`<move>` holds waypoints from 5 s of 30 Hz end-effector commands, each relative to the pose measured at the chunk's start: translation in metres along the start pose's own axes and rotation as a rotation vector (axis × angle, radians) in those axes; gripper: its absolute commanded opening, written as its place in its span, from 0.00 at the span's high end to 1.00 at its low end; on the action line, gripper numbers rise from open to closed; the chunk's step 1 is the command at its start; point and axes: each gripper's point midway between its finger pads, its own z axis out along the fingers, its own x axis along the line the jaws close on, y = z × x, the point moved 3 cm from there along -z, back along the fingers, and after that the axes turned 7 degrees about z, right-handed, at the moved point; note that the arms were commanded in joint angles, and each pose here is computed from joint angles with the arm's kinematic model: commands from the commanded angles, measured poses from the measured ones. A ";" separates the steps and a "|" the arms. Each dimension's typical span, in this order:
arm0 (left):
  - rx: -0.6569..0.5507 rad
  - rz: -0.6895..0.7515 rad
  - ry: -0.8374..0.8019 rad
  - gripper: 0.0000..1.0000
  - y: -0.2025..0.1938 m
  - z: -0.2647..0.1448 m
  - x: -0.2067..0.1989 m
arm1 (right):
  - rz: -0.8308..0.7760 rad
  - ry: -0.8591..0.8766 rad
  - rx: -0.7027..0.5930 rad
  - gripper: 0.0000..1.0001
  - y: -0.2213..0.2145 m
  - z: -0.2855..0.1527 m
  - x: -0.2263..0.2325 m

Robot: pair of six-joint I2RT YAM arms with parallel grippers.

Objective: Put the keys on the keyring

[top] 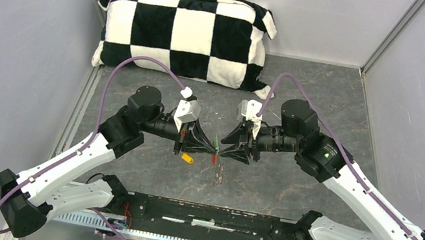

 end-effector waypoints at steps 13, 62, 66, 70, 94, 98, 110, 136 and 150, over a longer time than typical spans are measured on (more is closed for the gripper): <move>-0.090 0.133 -0.034 0.98 0.025 -0.006 -0.009 | -0.004 -0.011 -0.072 0.57 0.014 -0.030 0.006; -0.093 0.151 0.041 0.98 0.030 -0.007 0.001 | 0.073 0.041 -0.154 1.00 0.008 0.002 -0.001; -0.047 0.156 0.037 0.72 0.023 -0.009 0.001 | 0.069 -0.014 -0.119 1.00 0.006 -0.001 -0.007; 0.031 0.274 0.055 0.48 0.021 -0.018 0.001 | 0.065 -0.013 -0.073 1.00 0.002 -0.003 -0.006; 0.069 1.057 -0.228 0.18 0.001 -0.004 0.000 | 0.138 0.235 -0.003 1.00 -0.019 0.015 0.021; 0.075 1.106 -0.277 0.31 -0.002 0.001 -0.006 | 0.153 0.226 0.015 1.00 -0.024 0.019 0.018; 0.126 1.230 -0.296 0.60 -0.011 0.006 0.001 | 0.159 0.251 0.034 1.00 -0.027 0.020 0.021; 0.258 1.326 -0.146 0.98 0.003 -0.016 0.014 | 0.128 0.070 0.136 1.00 -0.040 0.009 0.004; 0.341 1.227 -0.103 0.95 -0.012 -0.033 0.009 | 0.075 -0.061 0.117 1.00 -0.028 0.000 -0.010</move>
